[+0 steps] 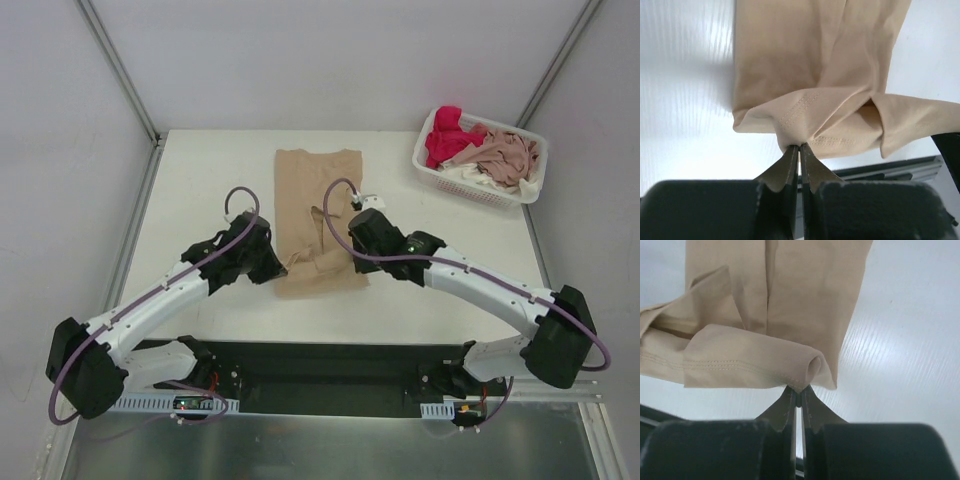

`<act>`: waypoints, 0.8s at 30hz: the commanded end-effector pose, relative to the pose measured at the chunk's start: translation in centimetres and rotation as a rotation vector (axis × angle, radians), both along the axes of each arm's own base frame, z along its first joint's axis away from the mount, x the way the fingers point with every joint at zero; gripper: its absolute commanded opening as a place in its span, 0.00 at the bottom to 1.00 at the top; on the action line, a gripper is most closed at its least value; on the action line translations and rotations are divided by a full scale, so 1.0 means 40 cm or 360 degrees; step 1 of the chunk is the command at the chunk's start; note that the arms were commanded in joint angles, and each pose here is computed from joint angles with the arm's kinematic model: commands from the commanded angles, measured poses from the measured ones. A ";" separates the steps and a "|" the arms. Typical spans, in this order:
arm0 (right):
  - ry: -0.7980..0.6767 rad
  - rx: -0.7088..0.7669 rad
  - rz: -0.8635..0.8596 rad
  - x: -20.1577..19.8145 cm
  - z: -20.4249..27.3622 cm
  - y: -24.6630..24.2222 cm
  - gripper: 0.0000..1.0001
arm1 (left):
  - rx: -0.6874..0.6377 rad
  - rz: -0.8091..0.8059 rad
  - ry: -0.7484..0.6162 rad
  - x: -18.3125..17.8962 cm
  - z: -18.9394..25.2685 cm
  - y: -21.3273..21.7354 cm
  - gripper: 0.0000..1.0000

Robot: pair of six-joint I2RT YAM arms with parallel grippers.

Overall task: Fold and stack the t-shirts
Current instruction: Fold the folded rectangular tshirt in 1/3 of the way

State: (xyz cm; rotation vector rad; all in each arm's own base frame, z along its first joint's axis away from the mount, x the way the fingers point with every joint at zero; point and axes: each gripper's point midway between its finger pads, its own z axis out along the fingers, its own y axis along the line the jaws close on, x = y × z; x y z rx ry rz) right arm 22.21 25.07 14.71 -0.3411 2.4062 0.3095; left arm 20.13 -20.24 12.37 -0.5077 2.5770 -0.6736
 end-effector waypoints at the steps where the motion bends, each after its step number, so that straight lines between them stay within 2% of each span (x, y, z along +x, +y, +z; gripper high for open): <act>1: -0.0056 0.0016 0.0041 0.106 0.026 0.033 0.01 | 0.0089 -0.0034 -0.0146 0.099 0.052 0.006 0.00; 13: 0.0055 0.0046 -0.0072 0.277 -0.019 0.027 0.01 | 0.0215 -0.0101 -0.0115 0.309 0.035 -0.004 0.00; 24: 0.0180 0.0100 -0.0109 0.381 -0.095 0.022 0.05 | 0.0227 -0.0114 -0.0022 0.433 -0.030 -0.007 0.00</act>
